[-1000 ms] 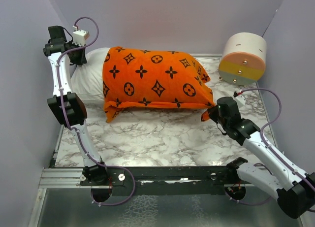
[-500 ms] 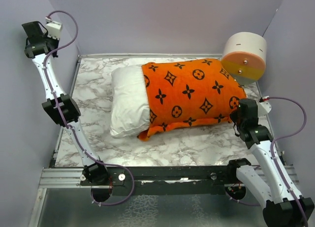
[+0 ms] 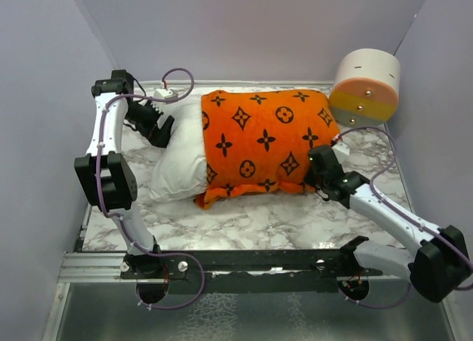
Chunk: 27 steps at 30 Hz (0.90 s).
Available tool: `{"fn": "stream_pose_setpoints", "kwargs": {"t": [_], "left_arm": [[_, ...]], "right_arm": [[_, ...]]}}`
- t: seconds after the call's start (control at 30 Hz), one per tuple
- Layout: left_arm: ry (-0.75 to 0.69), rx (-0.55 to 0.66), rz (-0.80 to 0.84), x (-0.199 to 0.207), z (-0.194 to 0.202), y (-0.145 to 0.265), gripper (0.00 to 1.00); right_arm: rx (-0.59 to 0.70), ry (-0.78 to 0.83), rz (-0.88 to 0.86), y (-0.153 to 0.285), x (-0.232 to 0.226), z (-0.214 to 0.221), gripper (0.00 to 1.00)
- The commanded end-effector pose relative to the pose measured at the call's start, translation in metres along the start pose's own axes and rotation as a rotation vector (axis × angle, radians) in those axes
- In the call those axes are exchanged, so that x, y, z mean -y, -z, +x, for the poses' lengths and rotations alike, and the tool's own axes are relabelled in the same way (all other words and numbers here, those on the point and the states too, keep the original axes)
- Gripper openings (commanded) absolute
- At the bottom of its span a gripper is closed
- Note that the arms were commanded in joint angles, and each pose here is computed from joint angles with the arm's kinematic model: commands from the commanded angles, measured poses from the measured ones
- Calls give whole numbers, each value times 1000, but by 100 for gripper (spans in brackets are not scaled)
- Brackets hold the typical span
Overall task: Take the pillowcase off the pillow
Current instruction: Remove the pillow from the pillowcase.
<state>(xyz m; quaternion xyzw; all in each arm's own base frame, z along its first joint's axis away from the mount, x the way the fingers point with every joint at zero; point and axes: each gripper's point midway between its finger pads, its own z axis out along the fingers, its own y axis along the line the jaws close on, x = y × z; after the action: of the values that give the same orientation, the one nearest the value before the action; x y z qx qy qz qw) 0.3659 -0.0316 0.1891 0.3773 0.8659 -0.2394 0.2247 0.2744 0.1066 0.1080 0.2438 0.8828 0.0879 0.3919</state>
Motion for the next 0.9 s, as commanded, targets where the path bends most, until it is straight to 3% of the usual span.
{"fn": "stream_pose_setpoints", "kwargs": {"t": [0.0, 0.1, 0.17, 0.33, 0.47, 0.63, 0.73, 0.87], "left_arm": [[-134, -7, 57, 30, 16, 6, 98], [-188, -29, 97, 43, 24, -5, 98], [-137, 16, 45, 30, 10, -11, 95], [-72, 232, -323, -53, -74, -4, 87], [-80, 307, -494, -85, -134, -1, 87], [-80, 312, -576, -114, -185, -7, 98], [-88, 306, -653, -133, -201, 8, 99], [-141, 235, -752, -152, -183, 47, 99]], "right_arm": [[-60, -30, -160, 6, -60, 21, 1], [-80, -12, -189, 7, -71, 33, 1], [-100, 6, -208, 7, -79, 42, 1], [-137, 12, -230, 7, -89, 60, 1], [-141, -3, -235, 6, -90, 64, 1], [-117, -48, -192, -1, -80, 65, 1], [-104, -43, -194, -8, -84, 65, 1], [-106, -10, -180, -20, -95, 66, 1]]}}
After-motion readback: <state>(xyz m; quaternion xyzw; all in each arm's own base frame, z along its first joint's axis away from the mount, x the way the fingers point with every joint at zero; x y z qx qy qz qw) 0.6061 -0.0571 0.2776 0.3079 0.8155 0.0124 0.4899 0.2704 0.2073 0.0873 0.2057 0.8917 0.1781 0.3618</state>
